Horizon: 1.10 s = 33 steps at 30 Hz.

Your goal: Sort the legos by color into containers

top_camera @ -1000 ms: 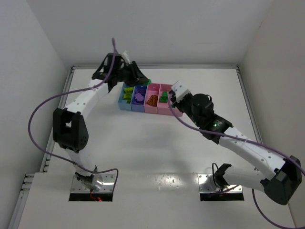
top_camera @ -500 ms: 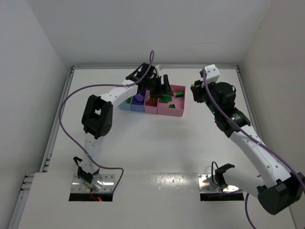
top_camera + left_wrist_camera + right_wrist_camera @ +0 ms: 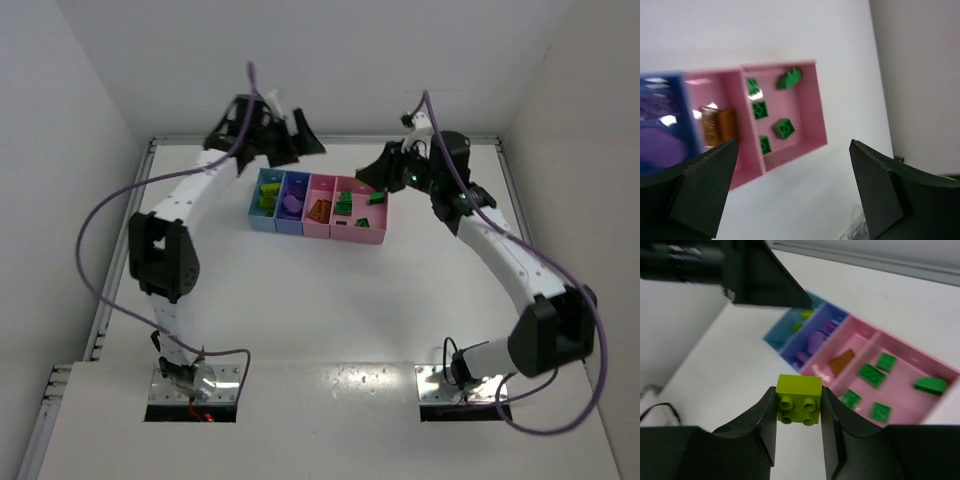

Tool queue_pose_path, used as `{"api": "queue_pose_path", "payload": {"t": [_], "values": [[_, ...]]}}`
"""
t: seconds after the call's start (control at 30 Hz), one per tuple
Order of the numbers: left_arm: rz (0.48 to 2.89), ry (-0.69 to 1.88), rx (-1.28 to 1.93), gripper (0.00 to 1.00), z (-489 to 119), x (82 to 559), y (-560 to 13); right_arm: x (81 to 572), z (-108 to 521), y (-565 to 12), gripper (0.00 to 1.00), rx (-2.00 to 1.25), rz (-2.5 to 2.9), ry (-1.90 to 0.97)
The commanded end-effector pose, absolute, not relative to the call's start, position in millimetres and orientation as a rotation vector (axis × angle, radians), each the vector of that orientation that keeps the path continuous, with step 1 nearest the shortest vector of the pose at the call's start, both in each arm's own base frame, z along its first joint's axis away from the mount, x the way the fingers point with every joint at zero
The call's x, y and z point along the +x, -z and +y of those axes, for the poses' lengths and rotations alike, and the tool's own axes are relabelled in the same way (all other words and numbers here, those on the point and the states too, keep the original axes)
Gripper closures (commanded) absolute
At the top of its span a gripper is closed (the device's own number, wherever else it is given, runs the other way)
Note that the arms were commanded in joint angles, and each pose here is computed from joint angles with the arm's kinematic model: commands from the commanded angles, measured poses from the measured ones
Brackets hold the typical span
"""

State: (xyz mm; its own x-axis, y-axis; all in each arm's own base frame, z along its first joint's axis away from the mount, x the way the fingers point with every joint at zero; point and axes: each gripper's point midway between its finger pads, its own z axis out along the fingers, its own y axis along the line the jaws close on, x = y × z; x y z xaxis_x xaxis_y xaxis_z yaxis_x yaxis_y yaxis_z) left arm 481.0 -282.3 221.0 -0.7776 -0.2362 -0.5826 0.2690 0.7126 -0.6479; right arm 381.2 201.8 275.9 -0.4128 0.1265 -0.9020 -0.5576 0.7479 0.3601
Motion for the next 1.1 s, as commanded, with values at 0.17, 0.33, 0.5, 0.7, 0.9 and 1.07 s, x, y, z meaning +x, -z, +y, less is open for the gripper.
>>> {"api": "queue_pose_path", "payload": {"t": [0.17, 0.33, 0.5, 0.7, 0.9, 1.07], "values": [[1.968, 0.847, -0.142, 0.0, -56.4, 469.5, -337.5, 424.4, 325.7, -289.8, 1.0, -0.592, 1.769, -1.19], [2.038, 0.766, -0.271, 0.0, 16.8, 434.0, -302.5, 465.7, 383.5, -264.1, 1.0, -0.718, 1.791, -1.116], [2.088, 0.616, -0.234, 0.0, 34.9, 409.9, -295.4, 492.2, 419.2, -205.0, 1.0, -0.771, 1.876, -1.052], [2.09, 0.58, -0.306, 0.0, 51.4, 390.8, -288.8, 504.1, 438.1, -162.7, 0.98, -0.759, 1.929, -1.042], [2.099, 0.521, -0.319, 0.0, 58.0, 381.9, -286.8, 508.3, 440.8, -120.3, 0.84, -0.763, 1.993, -0.997], [2.119, 0.531, -0.332, 0.0, 56.1, 377.6, -276.9, 506.6, 448.8, -119.8, 0.82, -0.78, 1.965, -1.014]]}}
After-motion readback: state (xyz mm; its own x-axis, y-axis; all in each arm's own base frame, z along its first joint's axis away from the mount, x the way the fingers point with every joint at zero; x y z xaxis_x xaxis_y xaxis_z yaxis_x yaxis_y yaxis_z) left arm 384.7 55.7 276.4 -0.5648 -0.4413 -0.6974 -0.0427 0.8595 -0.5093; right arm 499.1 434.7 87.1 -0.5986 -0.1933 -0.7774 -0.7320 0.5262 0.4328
